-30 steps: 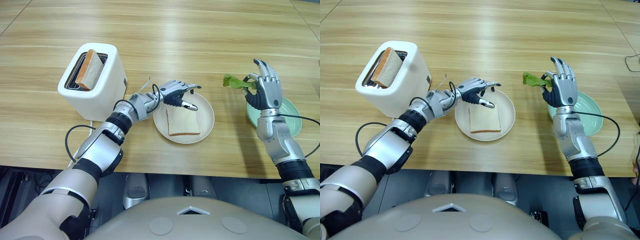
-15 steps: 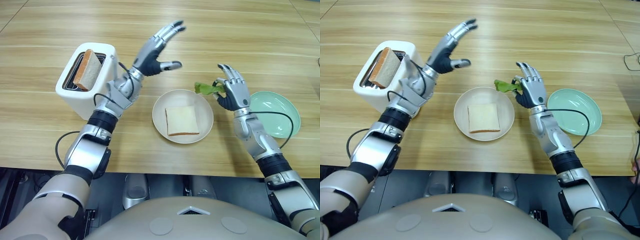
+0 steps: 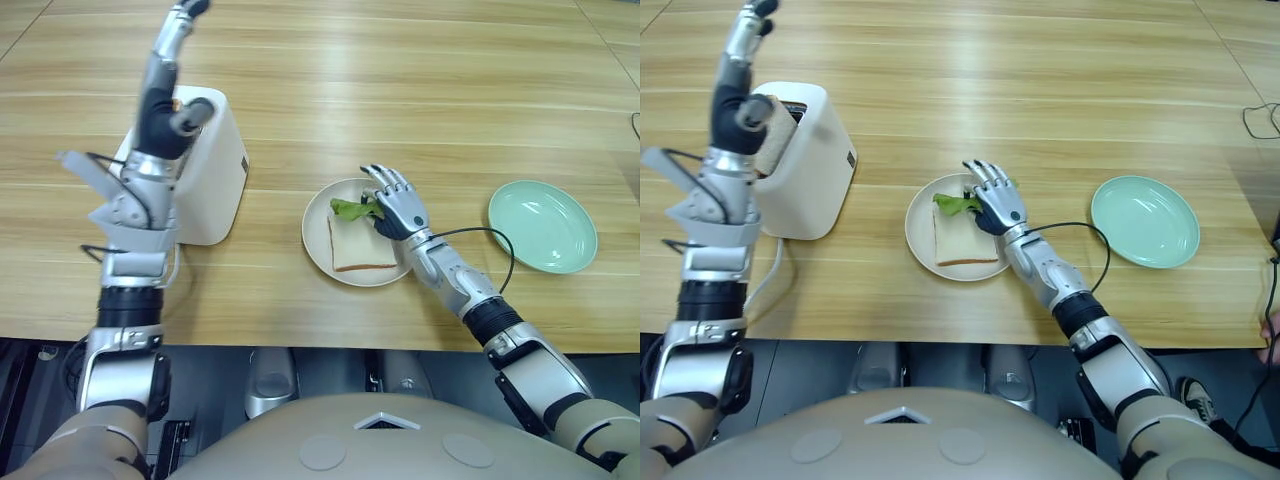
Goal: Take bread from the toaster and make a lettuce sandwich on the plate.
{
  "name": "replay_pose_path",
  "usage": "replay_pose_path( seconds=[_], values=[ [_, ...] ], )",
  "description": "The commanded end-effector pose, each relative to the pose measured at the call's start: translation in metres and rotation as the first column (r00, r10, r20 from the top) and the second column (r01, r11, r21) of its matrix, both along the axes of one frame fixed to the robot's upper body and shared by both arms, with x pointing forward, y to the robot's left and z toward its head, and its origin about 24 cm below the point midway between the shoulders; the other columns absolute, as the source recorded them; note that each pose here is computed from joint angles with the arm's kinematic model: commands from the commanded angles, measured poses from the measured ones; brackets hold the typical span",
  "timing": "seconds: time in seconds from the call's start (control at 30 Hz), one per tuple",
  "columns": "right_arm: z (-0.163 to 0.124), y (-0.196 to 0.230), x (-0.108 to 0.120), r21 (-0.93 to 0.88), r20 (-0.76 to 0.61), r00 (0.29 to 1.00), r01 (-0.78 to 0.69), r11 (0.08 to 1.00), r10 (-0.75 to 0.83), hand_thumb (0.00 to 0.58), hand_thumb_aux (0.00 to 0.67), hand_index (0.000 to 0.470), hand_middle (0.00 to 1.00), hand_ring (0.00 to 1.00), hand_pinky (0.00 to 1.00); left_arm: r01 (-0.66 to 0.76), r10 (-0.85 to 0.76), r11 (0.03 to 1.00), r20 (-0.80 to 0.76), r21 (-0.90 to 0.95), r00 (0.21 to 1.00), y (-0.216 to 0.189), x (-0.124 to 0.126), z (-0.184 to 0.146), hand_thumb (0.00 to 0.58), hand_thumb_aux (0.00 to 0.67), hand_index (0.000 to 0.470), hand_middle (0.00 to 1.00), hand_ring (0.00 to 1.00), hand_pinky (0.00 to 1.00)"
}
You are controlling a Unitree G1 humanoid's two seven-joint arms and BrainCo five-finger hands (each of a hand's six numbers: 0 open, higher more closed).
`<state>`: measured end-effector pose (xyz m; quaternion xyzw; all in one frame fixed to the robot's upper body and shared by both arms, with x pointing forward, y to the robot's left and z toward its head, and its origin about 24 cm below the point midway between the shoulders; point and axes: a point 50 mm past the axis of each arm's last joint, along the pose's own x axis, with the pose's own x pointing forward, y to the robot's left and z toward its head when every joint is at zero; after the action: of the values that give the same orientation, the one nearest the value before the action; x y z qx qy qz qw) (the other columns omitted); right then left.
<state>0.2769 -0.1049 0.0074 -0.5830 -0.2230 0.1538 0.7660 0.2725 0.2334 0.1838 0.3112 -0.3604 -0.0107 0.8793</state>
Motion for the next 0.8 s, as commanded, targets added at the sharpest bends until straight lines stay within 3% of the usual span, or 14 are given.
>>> replay_pose_path(
  seconds=[0.03,0.1,0.13,0.33,0.37,0.4,0.6,0.8],
  values=[
    [-0.008,0.005,-0.017,-0.009,-0.018,0.998,-0.062,0.998,0.061,0.58,0.662,0.455,0.0,0.0,0.0,-0.031,0.035,0.997,-0.056,0.072,0.998,0.023,-0.011,-0.005,0.0,0.0,0.0,0.0,0.0,0.0],
    [-0.008,0.002,-0.021,-0.009,-0.015,0.998,-0.06,0.998,0.06,0.58,0.662,0.455,0.0,0.0,0.0,-0.07,0.076,0.993,-0.06,0.098,0.995,0.038,-0.018,-0.003,0.0,0.0,0.0,0.0,0.0,0.0],
    [-0.007,0.0,-0.022,-0.011,-0.013,0.998,-0.056,0.998,0.056,0.562,0.552,0.379,0.0,0.0,0.0,-0.096,0.102,0.99,-0.055,0.102,0.993,0.047,-0.021,0.0,0.0,0.0,0.0,0.0,0.0,0.0],
    [-0.002,-0.007,-0.022,-0.013,0.01,0.999,-0.039,0.999,0.039,0.556,0.533,0.366,0.0,0.0,0.0,-0.223,0.277,0.922,-0.136,0.316,0.951,0.081,-0.03,-0.005,0.0,0.0,0.0,0.0,0.0,0.0],
    [0.0,-0.007,-0.023,-0.011,0.019,0.999,-0.037,0.999,0.037,0.346,0.244,0.168,0.0,0.0,0.0,-0.236,0.307,0.903,-0.156,0.359,0.939,0.085,-0.029,-0.009,0.0,0.0,0.0,0.0,0.0,0.0],
    [0.002,-0.008,-0.023,-0.003,0.031,0.999,-0.03,1.0,0.03,0.0,0.0,0.0,0.0,0.0,0.0,-0.242,0.339,0.878,-0.178,0.413,0.924,0.09,-0.029,-0.014,0.0,0.0,0.0,0.0,0.0,0.0],
    [0.005,-0.011,-0.023,0.012,0.051,0.999,-0.013,1.0,0.012,0.0,0.0,0.0,0.0,0.0,0.0,-0.272,0.482,0.758,-0.228,0.592,0.846,0.105,-0.023,-0.036,0.0,0.0,0.0,0.0,0.0,0.0],
    [0.009,-0.011,-0.026,0.038,0.074,0.997,-0.028,0.999,0.025,0.0,0.0,0.0,0.0,0.0,0.0,-0.246,0.526,0.708,-0.262,0.662,0.809,0.102,-0.014,-0.054,0.005,0.003,0.002,0.0,0.0,0.0]
  ],
)
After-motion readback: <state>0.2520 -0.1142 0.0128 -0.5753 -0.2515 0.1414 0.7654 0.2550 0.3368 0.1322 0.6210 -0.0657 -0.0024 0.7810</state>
